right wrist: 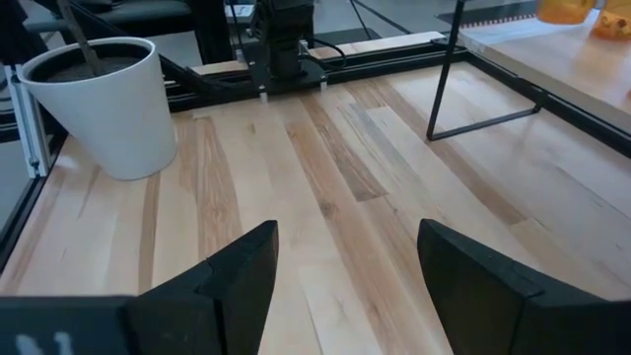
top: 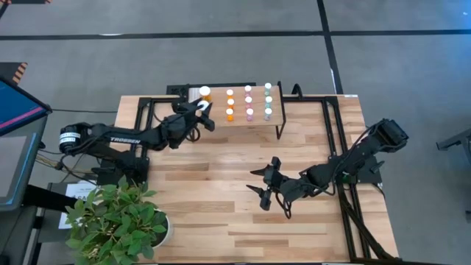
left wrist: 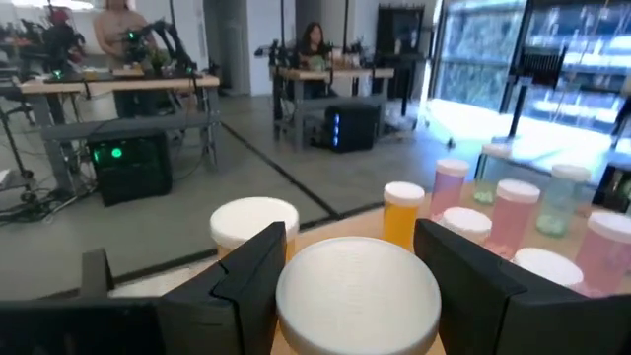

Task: Pick and place medicine bottles onto shelf by color
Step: Align the large orange pill bottle with the other large orange pill bottle on the shelf, then return to Home Position

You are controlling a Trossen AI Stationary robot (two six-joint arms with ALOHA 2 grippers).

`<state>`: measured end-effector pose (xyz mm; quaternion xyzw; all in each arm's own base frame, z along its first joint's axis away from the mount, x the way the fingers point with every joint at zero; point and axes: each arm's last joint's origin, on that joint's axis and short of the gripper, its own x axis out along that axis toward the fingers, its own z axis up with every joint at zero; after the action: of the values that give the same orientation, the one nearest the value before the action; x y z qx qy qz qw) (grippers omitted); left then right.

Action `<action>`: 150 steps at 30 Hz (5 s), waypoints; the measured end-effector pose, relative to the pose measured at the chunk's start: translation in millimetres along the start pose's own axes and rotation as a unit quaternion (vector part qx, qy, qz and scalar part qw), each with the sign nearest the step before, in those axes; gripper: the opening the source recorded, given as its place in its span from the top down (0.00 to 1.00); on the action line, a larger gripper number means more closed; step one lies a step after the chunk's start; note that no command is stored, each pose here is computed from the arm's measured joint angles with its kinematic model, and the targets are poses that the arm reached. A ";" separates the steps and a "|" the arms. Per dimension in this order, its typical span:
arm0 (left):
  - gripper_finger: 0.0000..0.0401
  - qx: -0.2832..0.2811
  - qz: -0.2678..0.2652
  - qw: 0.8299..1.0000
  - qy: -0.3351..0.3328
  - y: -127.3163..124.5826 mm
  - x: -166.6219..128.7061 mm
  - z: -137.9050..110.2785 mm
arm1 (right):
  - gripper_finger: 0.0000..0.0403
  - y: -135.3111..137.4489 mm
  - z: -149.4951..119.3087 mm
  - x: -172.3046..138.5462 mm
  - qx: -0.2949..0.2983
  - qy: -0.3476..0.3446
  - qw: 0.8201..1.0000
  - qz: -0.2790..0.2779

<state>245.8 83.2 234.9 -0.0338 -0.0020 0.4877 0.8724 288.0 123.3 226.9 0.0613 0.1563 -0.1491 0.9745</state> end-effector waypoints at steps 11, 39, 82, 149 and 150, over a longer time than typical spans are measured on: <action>0.53 0.018 -0.038 0.999 0.004 2.6 2.7 -2.5 | 0.34 -2.5 0.9 2.0 0.010 -0.001 1.000 -0.005; 0.45 -0.003 -0.065 0.995 0.068 24.3 21.9 -10.2 | 0.34 -3.5 1.1 2.7 0.012 0.000 1.000 -0.007; 0.96 0.029 -0.380 0.923 -0.056 102.0 -138.9 101.7 | 0.34 -61.7 78.5 -91.0 -0.046 -0.097 0.993 -0.039; 1.00 0.004 -0.468 0.883 -0.012 92.4 -138.5 -62.6 | 0.91 -178.9 -86.6 -122.9 0.008 -0.192 0.980 0.050; 1.00 -0.001 -0.462 0.887 -0.008 92.6 -138.1 -62.9 | 0.91 -178.9 -86.6 -122.9 0.008 -0.192 0.980 0.050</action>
<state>96.9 10.5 170.6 -0.0258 -0.0249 0.0300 0.9989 96.4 1.4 171.9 0.0473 -0.0382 -0.1106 0.9920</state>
